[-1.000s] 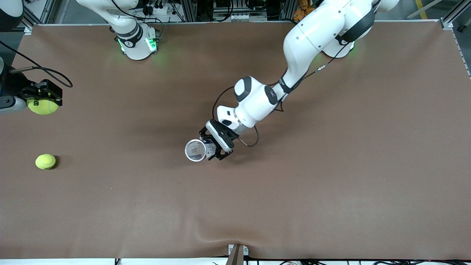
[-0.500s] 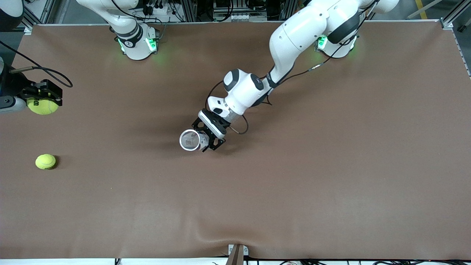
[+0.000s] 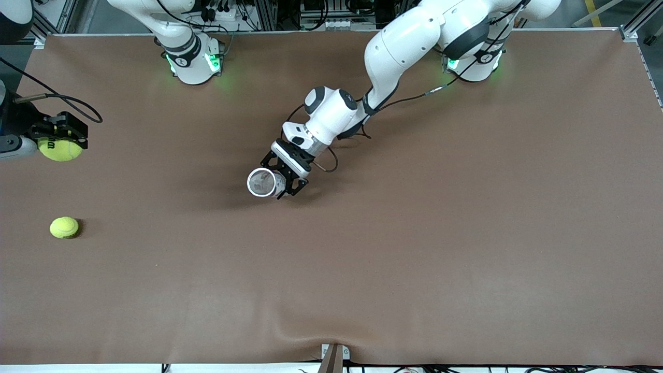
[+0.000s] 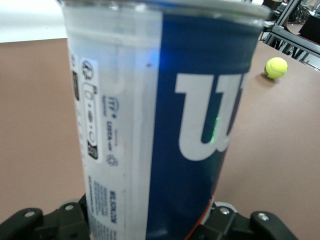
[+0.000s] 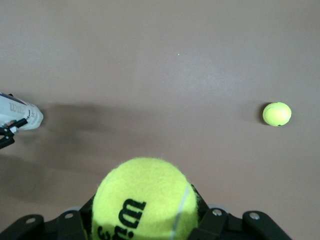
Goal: Insert tennis ball vertically with right arm
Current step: 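Carry the printed ball with the right gripper over the can's open end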
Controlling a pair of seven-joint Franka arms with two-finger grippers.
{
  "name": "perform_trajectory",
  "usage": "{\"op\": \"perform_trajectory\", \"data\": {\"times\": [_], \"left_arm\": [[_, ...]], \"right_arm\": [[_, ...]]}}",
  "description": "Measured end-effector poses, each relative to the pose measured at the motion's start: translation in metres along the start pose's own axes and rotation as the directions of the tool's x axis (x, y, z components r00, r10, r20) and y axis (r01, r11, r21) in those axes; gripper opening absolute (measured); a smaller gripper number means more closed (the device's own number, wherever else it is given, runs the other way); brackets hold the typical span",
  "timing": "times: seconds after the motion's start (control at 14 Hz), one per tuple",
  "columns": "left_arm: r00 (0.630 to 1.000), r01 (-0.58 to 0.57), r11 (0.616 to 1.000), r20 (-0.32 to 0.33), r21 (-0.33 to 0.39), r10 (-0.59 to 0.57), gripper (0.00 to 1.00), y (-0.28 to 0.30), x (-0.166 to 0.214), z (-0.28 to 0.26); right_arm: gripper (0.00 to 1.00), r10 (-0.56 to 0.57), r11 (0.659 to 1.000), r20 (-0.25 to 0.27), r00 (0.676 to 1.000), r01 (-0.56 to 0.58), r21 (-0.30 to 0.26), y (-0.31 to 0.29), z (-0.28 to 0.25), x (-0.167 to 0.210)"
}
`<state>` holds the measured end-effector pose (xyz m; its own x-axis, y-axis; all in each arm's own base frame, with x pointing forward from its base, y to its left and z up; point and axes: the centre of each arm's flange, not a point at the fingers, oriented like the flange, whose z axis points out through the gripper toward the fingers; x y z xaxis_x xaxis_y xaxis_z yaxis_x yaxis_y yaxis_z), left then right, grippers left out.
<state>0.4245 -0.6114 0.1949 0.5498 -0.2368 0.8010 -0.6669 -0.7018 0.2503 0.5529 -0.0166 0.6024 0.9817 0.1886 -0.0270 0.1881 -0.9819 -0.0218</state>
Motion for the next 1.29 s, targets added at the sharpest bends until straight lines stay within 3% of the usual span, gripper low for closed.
{"op": "perform_trajectory", "data": {"times": [0.36,1.29], "left_arm": [[0.998,-0.062,0.998,0.005,0.032,0.062,0.76,0.012,-0.024,0.008],[0.998,-0.069,0.997,-0.006,0.035,0.069,0.77,0.017,-0.026,0.01]], "right_arm": [[0.66,0.0,1.0,0.0,1.0,0.0,0.0,0.0,0.0,0.0],[0.66,-0.009,1.0,0.001,1.0,0.009,0.0,0.0,0.0,0.0]]}}
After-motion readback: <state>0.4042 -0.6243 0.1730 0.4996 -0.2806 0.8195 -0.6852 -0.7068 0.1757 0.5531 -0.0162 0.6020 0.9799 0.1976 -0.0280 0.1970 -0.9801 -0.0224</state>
